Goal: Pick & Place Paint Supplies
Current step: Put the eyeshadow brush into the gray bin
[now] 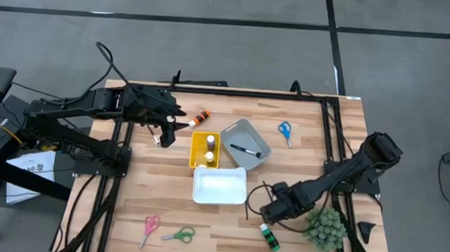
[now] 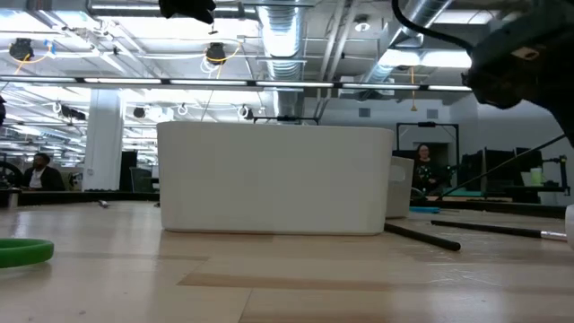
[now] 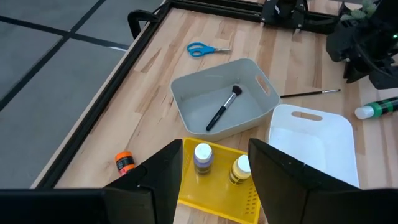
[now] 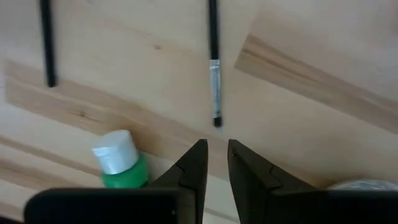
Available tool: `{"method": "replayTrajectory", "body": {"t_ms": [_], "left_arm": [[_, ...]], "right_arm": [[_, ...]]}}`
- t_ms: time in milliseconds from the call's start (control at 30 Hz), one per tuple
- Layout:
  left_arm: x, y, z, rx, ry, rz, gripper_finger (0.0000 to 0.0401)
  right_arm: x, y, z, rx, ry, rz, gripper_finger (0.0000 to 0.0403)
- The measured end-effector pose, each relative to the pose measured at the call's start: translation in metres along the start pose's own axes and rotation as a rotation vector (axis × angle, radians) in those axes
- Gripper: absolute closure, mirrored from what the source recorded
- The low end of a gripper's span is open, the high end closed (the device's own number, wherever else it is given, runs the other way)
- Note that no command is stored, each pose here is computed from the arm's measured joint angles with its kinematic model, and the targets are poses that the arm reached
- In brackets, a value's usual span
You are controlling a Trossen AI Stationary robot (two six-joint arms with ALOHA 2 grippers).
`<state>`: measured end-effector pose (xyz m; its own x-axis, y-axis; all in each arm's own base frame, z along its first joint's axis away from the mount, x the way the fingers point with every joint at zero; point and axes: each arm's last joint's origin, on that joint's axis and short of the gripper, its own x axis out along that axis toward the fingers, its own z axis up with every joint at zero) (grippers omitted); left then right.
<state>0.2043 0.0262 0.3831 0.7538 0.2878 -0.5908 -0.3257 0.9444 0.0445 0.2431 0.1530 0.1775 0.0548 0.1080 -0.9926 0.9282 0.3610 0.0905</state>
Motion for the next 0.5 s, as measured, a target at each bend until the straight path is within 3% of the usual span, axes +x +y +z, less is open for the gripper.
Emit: {"method": "replayTrajectory", "body": {"t_ms": [500], "left_arm": [[0.000,0.000,0.001,-0.006,-0.011,0.003,0.0224]], "right_arm": [[0.019,-0.007,0.002,0.023,0.024,0.030,0.0344]]}}
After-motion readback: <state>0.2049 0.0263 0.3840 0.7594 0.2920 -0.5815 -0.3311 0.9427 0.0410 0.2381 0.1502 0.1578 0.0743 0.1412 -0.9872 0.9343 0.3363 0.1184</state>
